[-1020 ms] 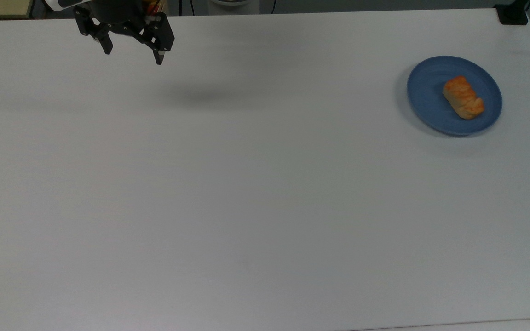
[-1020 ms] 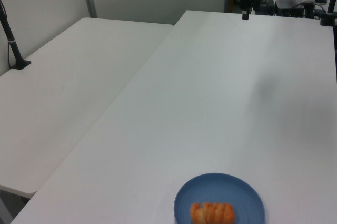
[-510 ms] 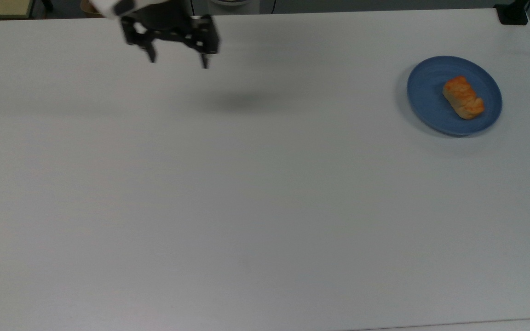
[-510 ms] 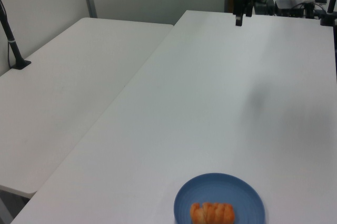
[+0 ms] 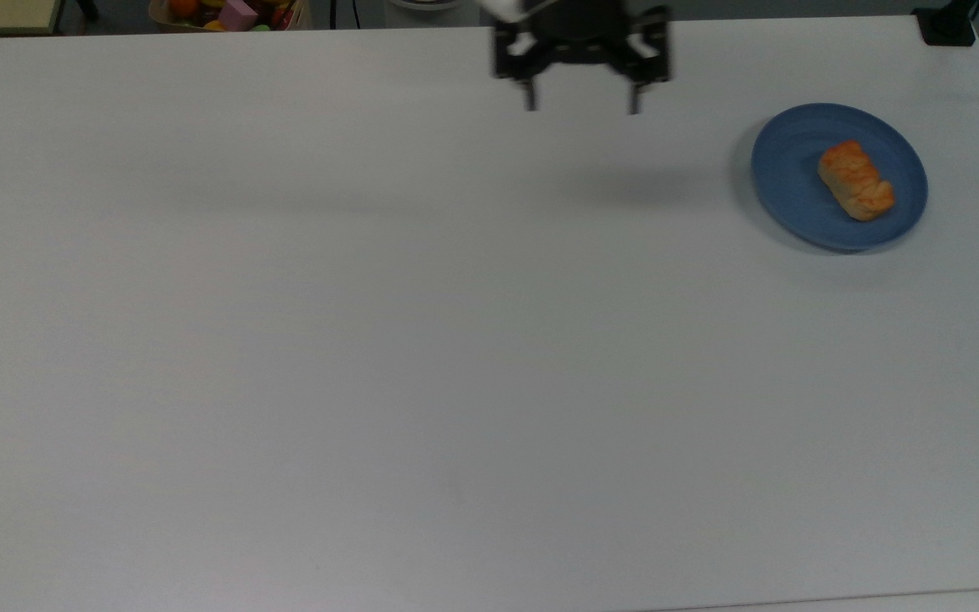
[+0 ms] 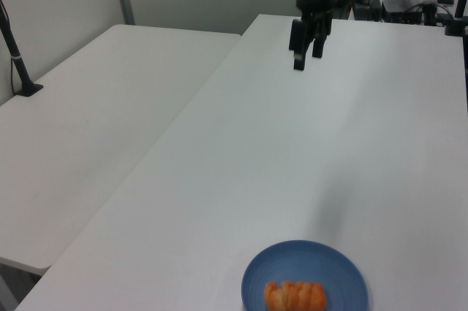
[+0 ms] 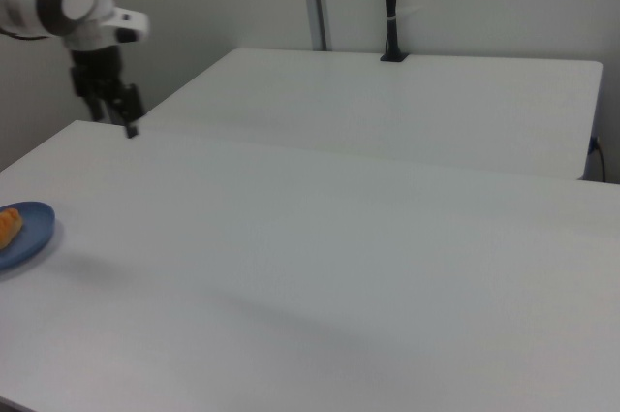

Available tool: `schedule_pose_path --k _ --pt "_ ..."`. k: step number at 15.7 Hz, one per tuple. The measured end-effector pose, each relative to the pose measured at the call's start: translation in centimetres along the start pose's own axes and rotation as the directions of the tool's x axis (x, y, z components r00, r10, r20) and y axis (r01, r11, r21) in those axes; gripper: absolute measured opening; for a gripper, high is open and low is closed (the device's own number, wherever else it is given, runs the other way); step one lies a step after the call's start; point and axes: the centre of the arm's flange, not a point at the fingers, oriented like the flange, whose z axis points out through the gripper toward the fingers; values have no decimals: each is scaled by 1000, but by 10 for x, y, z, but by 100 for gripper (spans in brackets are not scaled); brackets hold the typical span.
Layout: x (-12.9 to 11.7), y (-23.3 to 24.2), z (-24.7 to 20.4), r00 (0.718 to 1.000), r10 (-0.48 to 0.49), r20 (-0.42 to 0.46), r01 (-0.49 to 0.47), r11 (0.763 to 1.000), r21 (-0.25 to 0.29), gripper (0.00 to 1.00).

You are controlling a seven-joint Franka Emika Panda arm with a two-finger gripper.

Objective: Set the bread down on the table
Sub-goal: 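Move the open gripper across the table toward the bread on the blue plate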

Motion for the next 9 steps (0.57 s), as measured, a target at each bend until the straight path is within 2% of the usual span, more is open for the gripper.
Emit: schedule_pose_path --k 4,9 --pt "-28 -93 40 994 -97 53 96 995 12 100" --pt "-72 -194 122 966 -247 78 245 969 29 100"
